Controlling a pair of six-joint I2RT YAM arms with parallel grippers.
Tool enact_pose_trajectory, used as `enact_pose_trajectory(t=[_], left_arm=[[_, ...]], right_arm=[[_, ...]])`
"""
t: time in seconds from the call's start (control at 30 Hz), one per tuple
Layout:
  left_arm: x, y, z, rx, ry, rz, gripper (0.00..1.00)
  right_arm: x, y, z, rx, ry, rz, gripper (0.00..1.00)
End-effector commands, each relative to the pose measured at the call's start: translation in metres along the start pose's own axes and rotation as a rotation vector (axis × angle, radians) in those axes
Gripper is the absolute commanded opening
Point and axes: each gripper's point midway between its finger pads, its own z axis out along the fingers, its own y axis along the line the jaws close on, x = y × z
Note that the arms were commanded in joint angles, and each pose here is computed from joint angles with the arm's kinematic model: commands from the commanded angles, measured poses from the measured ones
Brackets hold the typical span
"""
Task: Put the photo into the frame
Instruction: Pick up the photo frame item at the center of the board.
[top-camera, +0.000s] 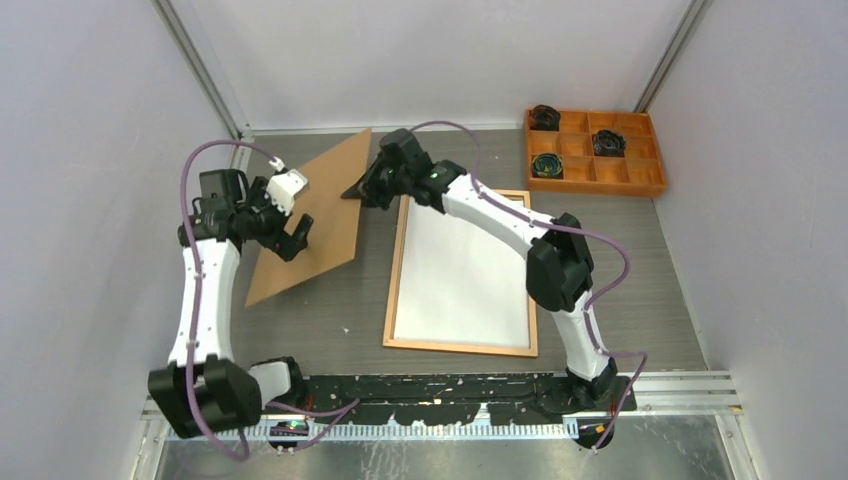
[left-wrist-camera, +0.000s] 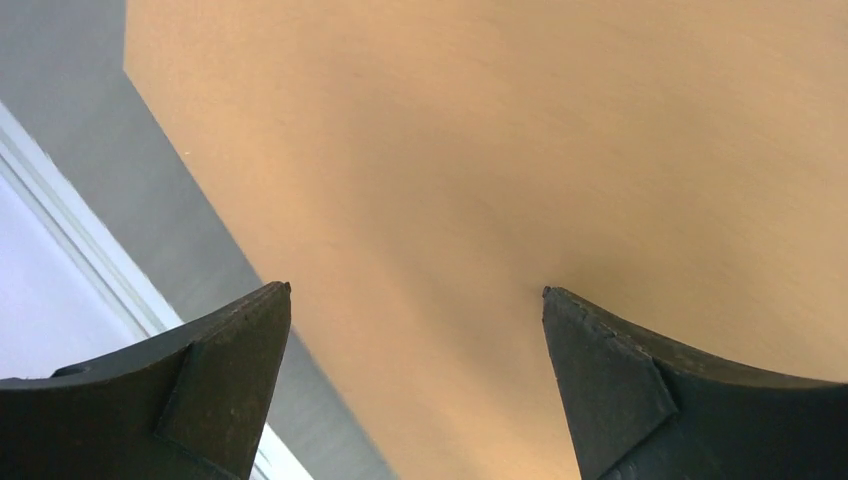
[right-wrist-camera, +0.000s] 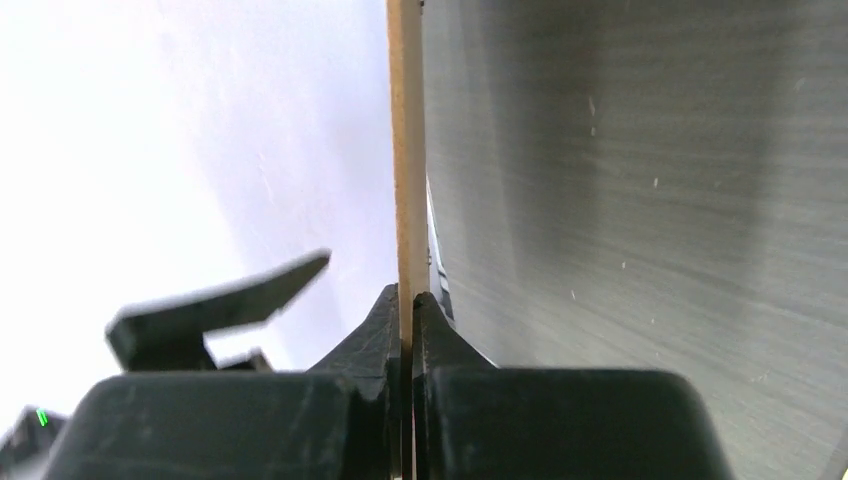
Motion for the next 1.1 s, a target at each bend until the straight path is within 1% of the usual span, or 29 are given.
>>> enact_pose_trajectory(t=[0.0,0.07,0.17,0.27,0.33,0.37,0.5,0.57,0.7,0.83,0.93,1.0,1.07], left_arm=[[-0.043,-0.05,-0.019,0.151,-0.232,0.144,1.0],[-0.058,-0.061,-0.035,0.165,-0.303,0.24,1.0],[-0.071,-0.074,-0.055,0.163,-0.365,0.351,1.0],[-0.068,-0.088,-0.073,0.178,-0.373,0.459,1.0],[-0.063,-0.096,-0.079,0.182,-0.37,0.522,1.0],[-0.062,-0.096,-0.081,0.165,-0.379,0.552,1.0],[-0.074,-0.079,-0.082,-0.009,-0.455,0.644,0.98],[-0.079,-0.072,-0.081,-0.068,-0.486,0.682,0.94],[-0.097,-0.053,-0.084,-0.166,-0.534,0.664,0.89],[-0.091,-0.057,-0.076,-0.114,-0.507,0.698,0.85],[-0.095,-0.054,-0.075,-0.119,-0.514,0.692,0.79],[-0.093,-0.054,-0.073,-0.111,-0.506,0.701,0.73],[-0.089,-0.057,-0.071,-0.091,-0.491,0.733,0.58]], right_arm=[[-0.081,0.091,-0.064,-0.233,-0.202,0.104,0.01],[-0.102,0.093,-0.076,-0.253,-0.244,0.159,0.01],[-0.119,0.092,-0.086,-0.263,-0.28,0.222,0.01],[-0.129,0.087,-0.091,-0.255,-0.294,0.265,0.01],[-0.131,0.086,-0.091,-0.267,-0.282,0.297,0.01],[-0.132,0.085,-0.091,-0.269,-0.276,0.307,0.01],[-0.124,0.083,-0.094,-0.256,-0.25,0.311,0.01],[-0.12,0.08,-0.095,-0.256,-0.237,0.317,0.01],[-0.109,0.079,-0.099,-0.257,-0.209,0.321,0.01],[-0.097,0.08,-0.101,-0.265,-0.181,0.323,0.01],[-0.082,0.08,-0.098,-0.253,-0.144,0.316,0.01],[-0.074,0.081,-0.098,-0.255,-0.127,0.312,0.01],[-0.065,0.081,-0.097,-0.255,-0.108,0.303,0.01]])
